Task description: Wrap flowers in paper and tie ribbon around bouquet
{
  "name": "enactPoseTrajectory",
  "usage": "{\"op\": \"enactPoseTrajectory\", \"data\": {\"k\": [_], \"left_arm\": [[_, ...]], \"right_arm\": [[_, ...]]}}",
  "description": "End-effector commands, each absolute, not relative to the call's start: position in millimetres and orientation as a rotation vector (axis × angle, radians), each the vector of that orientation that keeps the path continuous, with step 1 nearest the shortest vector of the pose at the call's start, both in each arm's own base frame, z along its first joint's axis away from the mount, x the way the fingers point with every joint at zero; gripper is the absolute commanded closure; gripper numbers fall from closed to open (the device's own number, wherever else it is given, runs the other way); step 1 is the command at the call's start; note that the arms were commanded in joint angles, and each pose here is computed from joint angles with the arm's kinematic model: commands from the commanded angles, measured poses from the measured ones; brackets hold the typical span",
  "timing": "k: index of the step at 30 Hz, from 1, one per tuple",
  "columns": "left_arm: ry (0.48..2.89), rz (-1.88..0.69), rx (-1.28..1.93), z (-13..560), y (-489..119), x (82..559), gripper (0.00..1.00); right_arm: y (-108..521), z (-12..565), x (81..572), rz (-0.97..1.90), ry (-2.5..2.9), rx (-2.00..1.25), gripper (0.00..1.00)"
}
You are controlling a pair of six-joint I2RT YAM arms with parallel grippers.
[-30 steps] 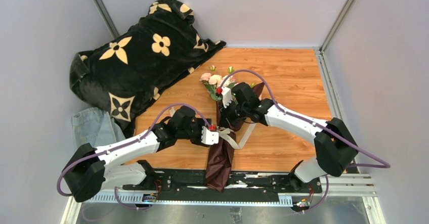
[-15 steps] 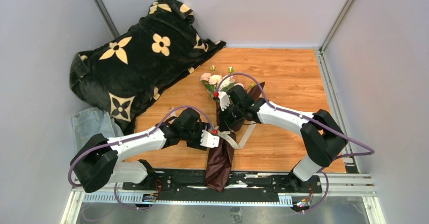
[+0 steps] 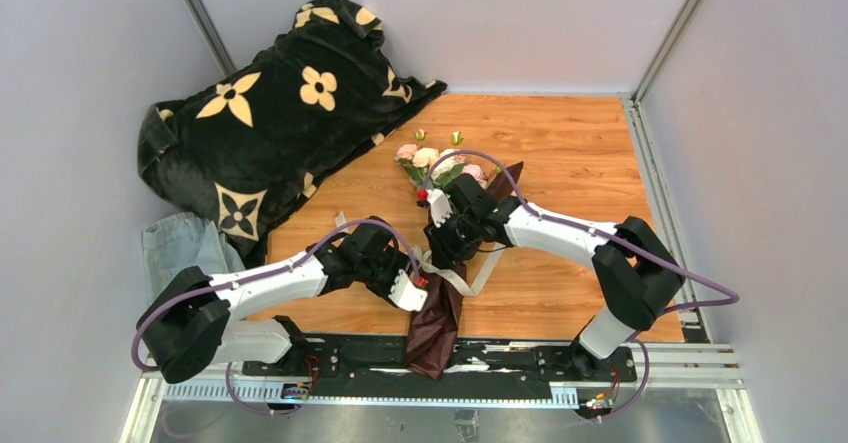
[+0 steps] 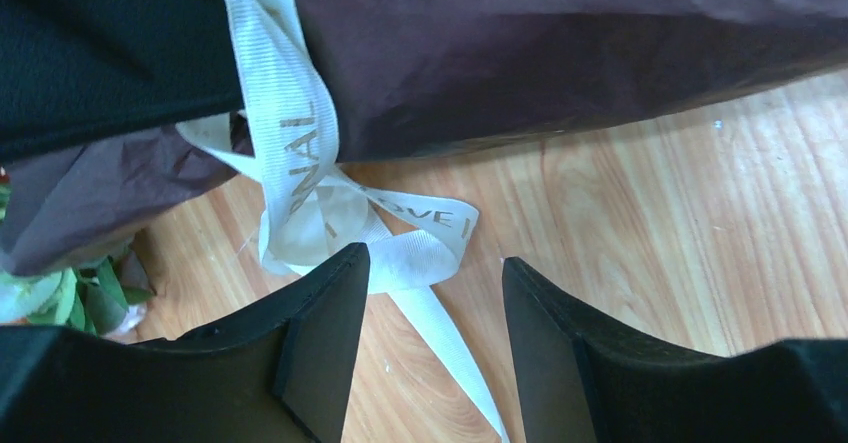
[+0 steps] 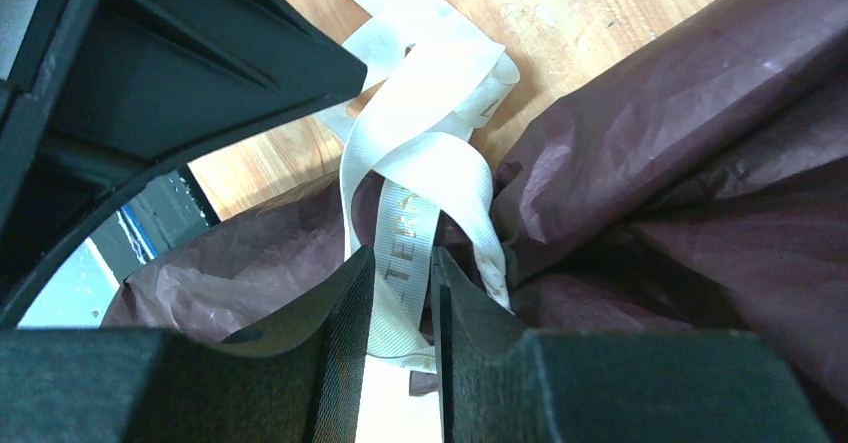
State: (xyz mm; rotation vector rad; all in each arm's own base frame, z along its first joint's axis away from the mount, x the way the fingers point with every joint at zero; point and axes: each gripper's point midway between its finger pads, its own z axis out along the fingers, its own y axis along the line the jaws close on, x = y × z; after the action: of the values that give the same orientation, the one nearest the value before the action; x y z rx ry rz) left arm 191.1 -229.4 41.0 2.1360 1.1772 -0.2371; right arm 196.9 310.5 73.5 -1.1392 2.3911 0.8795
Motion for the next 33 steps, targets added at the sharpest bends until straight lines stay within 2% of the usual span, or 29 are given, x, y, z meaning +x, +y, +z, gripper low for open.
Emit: {"op": "enactPoseTrajectory", "data": {"k": [1, 10, 14, 16, 21, 23, 25, 33], "left_arm": [[1.042, -0.305, 2.231, 38.9, -232.3, 173.4, 0.4], [0.938, -0.244, 2.275, 24.1, -236.1, 177.6, 0.34], [0.893, -0.227, 2.298, 17.7, -236.8, 173.9, 0.38], [0.866, -0.219, 2.311, 15.8, -236.4, 173.1, 0.42], [0.855, -0.19, 2.321, 12.5, -233.5, 175.1, 0.73], [0.855, -0.176, 2.329, 11.4, -231.1, 175.2, 0.83], [0.858, -0.158, 2.334, 11.6, -228.4, 176.2, 0.99], [0.908, -0.085, 2.276, 21.2, -228.3, 189.4, 1.0]], "right_arm": [[311.1, 66.0, 187.8, 0.84, 2.431, -1.193, 0.68], [309.0, 50.6, 188.8, 0.74, 2.468, -1.231, 0.69], [309.2, 49.7, 186.6, 0.752, 2.474, -1.233, 0.87], [309.7, 54.0, 187.3, 0.759, 2.462, -1.227, 0.99], [312.3, 73.7, 193.3, 0.77, 2.405, -1.202, 1.0], [311.7, 82.3, 195.9, 0.779, 2.383, -1.183, 1.0], [309.9, 92.2, 199.8, 0.78, 2.358, -1.151, 1.0], [289.8, 112.8, 215.9, 0.754, 2.307, -1.027, 1.0]]}}
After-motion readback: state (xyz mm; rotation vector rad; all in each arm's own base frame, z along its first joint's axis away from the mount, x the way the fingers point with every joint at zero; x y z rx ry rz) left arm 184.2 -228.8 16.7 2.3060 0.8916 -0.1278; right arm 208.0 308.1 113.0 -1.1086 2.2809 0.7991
